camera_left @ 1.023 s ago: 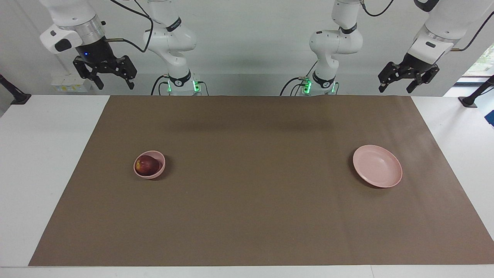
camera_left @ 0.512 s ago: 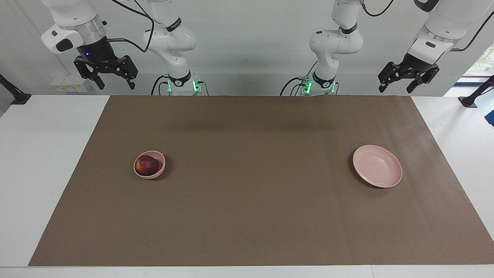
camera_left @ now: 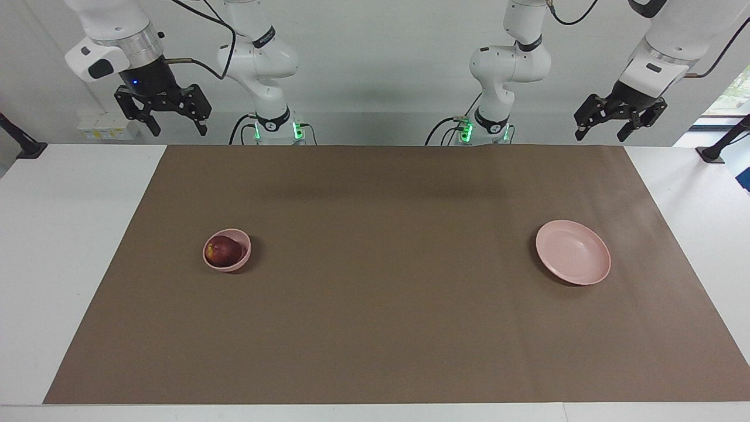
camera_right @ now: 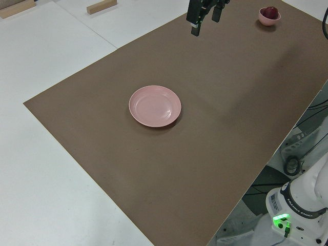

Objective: Move apple from plate to bowl

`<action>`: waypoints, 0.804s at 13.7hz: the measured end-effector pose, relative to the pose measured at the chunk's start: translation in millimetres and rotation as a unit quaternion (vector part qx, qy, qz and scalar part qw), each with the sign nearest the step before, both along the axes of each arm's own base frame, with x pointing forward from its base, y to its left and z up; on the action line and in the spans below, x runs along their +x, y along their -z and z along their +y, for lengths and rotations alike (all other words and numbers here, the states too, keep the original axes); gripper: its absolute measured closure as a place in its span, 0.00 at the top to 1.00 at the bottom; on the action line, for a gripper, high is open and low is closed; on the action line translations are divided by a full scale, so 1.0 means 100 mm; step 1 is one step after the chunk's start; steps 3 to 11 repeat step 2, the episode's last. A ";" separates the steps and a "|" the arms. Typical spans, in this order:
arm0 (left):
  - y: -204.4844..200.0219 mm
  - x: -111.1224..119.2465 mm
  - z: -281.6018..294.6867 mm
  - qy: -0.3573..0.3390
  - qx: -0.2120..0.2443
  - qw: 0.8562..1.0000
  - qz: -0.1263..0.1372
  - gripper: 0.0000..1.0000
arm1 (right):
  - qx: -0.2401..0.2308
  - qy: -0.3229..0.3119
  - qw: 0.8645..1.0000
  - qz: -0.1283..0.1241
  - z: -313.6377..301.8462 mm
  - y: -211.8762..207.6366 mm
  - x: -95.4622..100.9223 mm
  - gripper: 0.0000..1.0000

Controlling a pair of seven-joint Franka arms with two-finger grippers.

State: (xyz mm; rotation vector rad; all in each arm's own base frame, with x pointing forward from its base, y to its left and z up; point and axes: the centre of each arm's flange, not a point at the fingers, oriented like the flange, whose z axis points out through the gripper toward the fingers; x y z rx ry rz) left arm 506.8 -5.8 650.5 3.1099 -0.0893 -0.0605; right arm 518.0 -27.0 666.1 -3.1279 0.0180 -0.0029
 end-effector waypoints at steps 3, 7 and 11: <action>0.00 0.00 0.00 0.000 0.000 1.000 0.000 1.00 | 0.000 -0.001 1.000 0.000 0.01 0.00 0.00 1.00; 0.00 0.00 0.00 0.000 0.000 1.000 0.000 1.00 | 0.000 -0.001 1.000 0.000 0.01 0.00 0.00 1.00; 0.00 0.00 0.00 0.000 0.000 1.000 0.000 1.00 | 0.000 -0.001 1.000 0.000 0.01 0.00 0.00 1.00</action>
